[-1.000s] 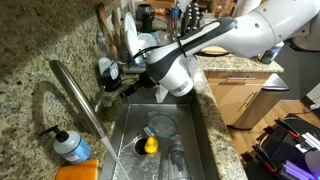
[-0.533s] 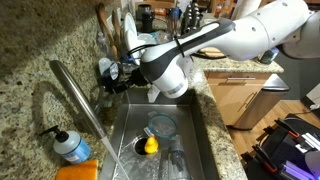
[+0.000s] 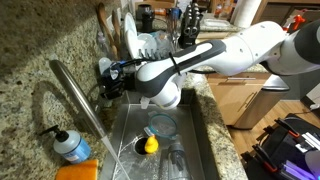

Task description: Close the tap then open it

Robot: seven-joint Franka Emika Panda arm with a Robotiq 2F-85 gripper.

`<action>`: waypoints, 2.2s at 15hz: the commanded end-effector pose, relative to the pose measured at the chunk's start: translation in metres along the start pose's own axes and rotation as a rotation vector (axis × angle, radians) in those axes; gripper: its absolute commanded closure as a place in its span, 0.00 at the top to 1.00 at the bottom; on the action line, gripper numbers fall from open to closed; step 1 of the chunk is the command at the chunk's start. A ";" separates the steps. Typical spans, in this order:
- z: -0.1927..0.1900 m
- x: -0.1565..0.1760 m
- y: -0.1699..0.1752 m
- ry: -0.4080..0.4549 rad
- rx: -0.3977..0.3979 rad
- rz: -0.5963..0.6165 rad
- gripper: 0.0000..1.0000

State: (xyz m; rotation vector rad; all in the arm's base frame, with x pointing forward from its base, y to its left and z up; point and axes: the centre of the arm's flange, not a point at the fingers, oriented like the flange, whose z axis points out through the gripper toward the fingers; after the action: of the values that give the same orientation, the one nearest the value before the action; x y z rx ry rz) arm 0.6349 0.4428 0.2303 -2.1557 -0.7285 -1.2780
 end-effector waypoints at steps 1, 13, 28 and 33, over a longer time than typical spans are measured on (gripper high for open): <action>-0.007 0.006 0.000 -0.012 -0.002 0.016 1.00; -0.044 0.025 0.063 -0.053 -0.276 0.127 1.00; 0.013 -0.001 0.024 -0.072 0.133 0.322 1.00; 0.015 0.005 -0.003 -0.080 0.334 0.279 1.00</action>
State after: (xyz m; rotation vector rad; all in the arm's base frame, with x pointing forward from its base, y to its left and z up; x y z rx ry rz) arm 0.6643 0.4374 0.2289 -2.0652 -0.4917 -0.9397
